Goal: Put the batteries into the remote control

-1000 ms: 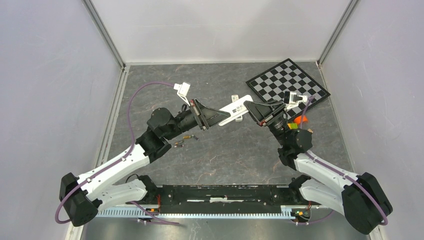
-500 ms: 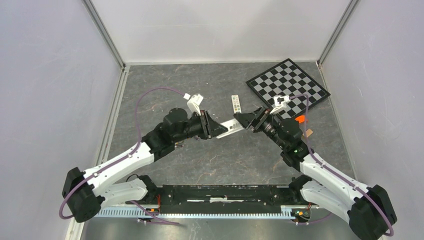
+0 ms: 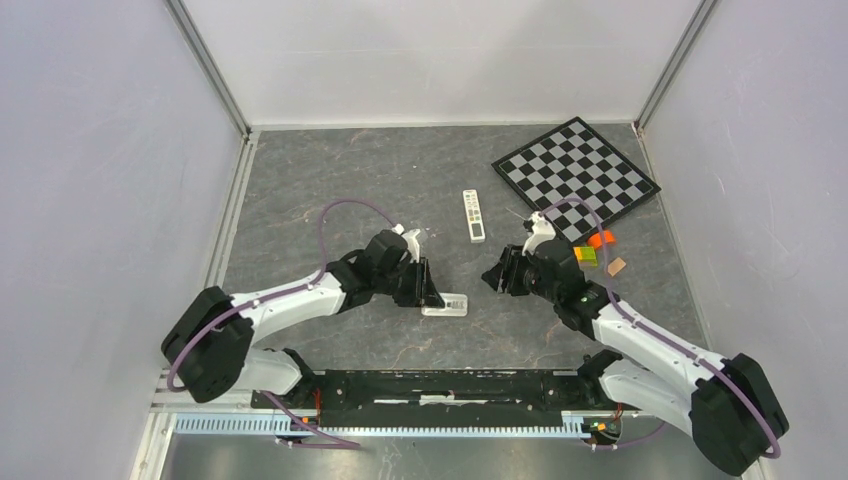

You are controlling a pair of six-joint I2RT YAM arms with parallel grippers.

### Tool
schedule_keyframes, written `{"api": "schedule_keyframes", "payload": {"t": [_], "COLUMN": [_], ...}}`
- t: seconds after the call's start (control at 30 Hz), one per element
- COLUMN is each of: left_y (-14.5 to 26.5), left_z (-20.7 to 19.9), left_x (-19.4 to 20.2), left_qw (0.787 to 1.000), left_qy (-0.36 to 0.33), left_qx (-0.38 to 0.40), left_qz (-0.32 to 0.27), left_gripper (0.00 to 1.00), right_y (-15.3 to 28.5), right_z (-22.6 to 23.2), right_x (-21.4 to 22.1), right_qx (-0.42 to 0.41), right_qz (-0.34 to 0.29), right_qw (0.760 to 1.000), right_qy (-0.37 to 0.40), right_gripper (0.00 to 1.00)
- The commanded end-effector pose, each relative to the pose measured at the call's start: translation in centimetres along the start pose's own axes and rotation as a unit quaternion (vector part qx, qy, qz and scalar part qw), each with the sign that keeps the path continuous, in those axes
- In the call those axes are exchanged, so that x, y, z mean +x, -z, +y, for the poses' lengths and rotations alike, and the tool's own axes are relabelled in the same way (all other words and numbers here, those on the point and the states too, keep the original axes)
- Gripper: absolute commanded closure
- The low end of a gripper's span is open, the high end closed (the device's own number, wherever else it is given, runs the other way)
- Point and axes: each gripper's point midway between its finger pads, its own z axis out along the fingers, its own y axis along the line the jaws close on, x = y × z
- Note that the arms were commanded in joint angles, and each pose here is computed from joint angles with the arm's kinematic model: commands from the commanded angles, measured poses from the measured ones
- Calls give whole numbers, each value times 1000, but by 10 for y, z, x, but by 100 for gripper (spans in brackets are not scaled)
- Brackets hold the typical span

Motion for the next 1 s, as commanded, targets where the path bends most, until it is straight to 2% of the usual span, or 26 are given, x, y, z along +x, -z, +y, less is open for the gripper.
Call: {"api": "schedule_keyframes", "payload": {"t": [0.0,0.23,0.57,0.97], "left_y": [-7,-19,-18,-20], "left_z": [0,19,22,21], "left_x": [2,17,12,14], "left_qw": [1000,998,997,996], "left_qy": [-12,32,42,60], "left_qx": [14,-12,-28,-29], "left_qz": [24,58,57,62], "left_gripper": [98,98,98,98], "right_y": [-5,-9,-12,-12], "right_z": [19,29,33,39], "right_x": [19,43,59,69], "right_qx": [-71,-114,-122,-128], "right_qz": [29,58,88,103], "right_qw": [997,989,984,981], "right_qy": [-14,-71,-99,-103], "right_gripper": [48,48,63,61]}}
